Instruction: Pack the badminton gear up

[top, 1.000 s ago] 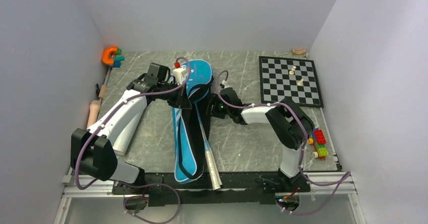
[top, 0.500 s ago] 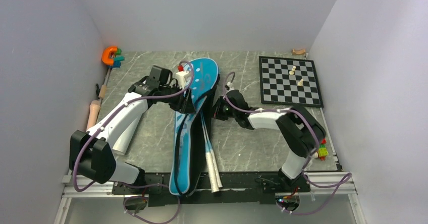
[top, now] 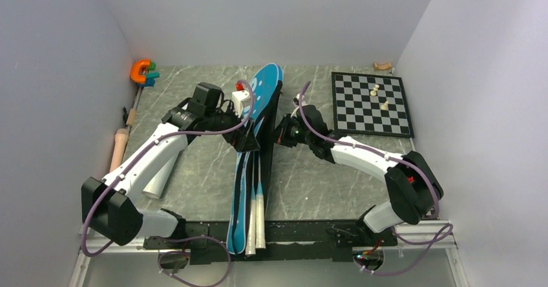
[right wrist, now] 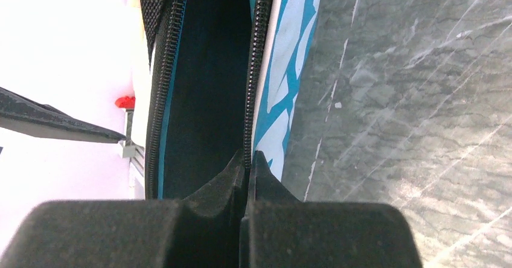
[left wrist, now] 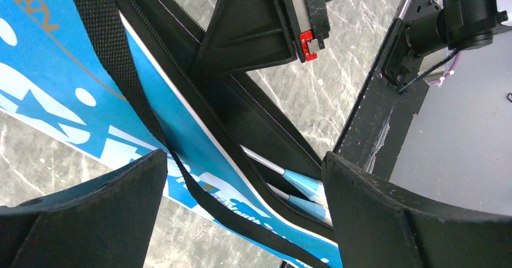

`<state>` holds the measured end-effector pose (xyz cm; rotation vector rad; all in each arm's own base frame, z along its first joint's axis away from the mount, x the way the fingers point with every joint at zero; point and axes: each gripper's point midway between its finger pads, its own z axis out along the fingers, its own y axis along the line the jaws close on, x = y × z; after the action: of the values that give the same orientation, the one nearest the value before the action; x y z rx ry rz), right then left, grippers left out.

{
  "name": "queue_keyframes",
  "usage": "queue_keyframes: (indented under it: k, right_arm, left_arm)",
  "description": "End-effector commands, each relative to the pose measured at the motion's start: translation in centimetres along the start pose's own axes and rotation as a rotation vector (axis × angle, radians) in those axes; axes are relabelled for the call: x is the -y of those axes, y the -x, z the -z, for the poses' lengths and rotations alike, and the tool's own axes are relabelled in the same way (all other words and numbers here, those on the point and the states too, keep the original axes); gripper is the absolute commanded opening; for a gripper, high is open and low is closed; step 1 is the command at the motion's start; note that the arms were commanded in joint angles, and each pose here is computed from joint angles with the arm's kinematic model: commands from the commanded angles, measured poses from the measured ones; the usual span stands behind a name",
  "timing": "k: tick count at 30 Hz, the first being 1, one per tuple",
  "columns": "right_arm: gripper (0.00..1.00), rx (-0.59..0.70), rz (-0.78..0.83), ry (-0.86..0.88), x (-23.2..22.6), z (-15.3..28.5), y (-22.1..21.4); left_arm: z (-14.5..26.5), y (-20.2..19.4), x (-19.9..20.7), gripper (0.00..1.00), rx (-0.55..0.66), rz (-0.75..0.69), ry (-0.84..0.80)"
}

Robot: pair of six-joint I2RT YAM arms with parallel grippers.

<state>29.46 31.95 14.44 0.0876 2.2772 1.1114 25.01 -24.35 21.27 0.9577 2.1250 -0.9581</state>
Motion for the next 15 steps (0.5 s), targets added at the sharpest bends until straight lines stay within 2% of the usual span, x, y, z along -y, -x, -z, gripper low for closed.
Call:
queue_keyframes:
  k: [1, 5, 9, 11, 15]
  right_arm:
    - [0.0, 0.09, 0.037, 0.111, -4.9, 2.4, 3.5]
    - [0.0, 0.091, 0.052, 0.12, -5.4, 2.9, 3.4]
    - [0.0, 0.08, 0.055, 0.128, -5.6, 3.0, 3.0]
    - [0.0, 0.071, 0.059, 0.124, -5.6, 2.8, 2.6]
    - [0.0, 0.064, 0.067, 0.122, -5.6, 2.8, 2.3]
  left_arm:
    - [1.2, 2.3, 1.8, 0.99, 0.061, -0.102, -0.047]
    - [0.9, 3.7, 1.4, 0.99, 0.086, -0.124, -0.04]
    - [1.4, 8.2, -3.6, 0.99, 0.164, -0.129, 0.195]
    - [1.7, 10.2, -5.9, 0.97, 0.206, -0.093, 0.255]
    - [0.5, 11.7, -5.9, 0.98, 0.204, -0.084, 0.123]
